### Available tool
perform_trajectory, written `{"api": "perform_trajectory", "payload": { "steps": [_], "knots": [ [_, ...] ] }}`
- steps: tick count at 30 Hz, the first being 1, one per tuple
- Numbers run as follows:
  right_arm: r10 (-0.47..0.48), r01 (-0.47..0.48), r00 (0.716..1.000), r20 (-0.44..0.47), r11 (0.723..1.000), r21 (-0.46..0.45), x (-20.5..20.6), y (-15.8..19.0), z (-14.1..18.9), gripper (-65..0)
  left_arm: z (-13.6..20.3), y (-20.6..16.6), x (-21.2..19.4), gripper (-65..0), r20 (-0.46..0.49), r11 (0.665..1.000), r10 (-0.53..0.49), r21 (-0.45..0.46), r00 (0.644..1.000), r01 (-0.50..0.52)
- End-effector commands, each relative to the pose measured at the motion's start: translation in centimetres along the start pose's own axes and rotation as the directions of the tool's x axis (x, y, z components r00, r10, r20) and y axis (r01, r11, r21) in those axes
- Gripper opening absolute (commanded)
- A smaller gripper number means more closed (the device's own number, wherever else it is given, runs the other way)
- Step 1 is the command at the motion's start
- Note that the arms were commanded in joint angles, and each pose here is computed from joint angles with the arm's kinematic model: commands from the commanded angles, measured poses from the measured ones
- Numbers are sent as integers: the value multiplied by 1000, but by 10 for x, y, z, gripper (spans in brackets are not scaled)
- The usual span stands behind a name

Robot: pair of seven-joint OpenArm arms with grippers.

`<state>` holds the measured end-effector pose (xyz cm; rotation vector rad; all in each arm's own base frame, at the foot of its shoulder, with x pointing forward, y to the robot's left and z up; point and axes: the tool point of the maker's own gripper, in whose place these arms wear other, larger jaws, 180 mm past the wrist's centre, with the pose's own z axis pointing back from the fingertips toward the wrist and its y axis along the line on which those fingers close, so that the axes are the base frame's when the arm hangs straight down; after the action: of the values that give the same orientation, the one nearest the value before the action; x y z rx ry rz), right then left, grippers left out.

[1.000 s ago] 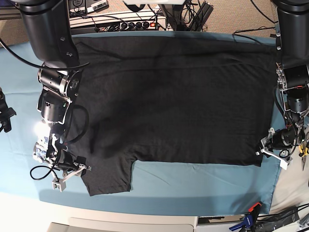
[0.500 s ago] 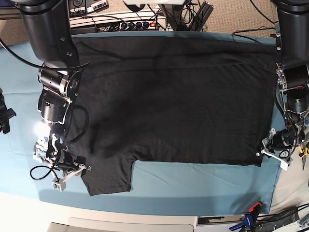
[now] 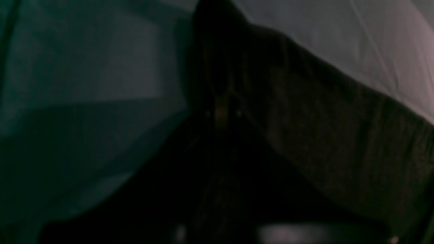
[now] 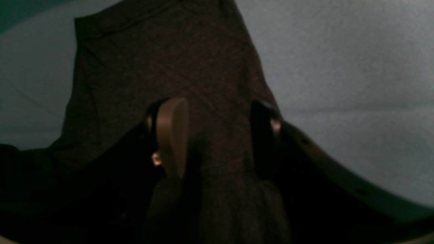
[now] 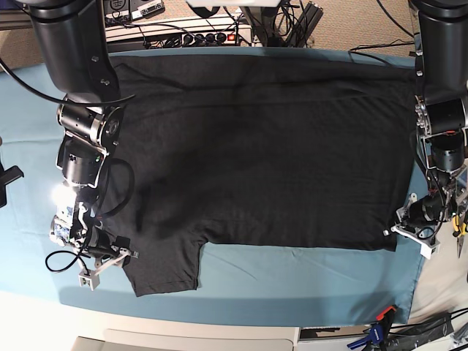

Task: Fold the T-shirt properly
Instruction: 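Lower both grippers onto the shirt's side edges near the hem and close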

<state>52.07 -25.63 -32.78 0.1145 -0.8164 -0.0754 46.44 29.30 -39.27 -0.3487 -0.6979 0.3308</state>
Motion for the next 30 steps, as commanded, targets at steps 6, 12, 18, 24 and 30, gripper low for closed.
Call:
{"api": "perform_trajectory", "payload": {
  "steps": [6,12,18,24,30],
  "knots": [
    [4,0,993,118,999,-35,43,-22,17,-650,9,-6,33,-650,78,1000,-6,-17,997,7],
    [12,3,988,156,995,-98,52,-58,32,-464,9,-8,34,-650,82,1000,-1,-23,997,3],
    [-48,74,987,153,983,-168,50,-86,41,-356,9,-8,34,-650,81,1000,-1,-23,997,3],
    [-142,156,981,133,982,-104,27,-77,23,-356,9,-8,33,-650,79,1000,-2,-24,997,4],
    [-172,181,981,87,978,-101,3,-76,12,-356,9,-8,33,-650,80,1000,-2,-25,997,4]
  ]
}}
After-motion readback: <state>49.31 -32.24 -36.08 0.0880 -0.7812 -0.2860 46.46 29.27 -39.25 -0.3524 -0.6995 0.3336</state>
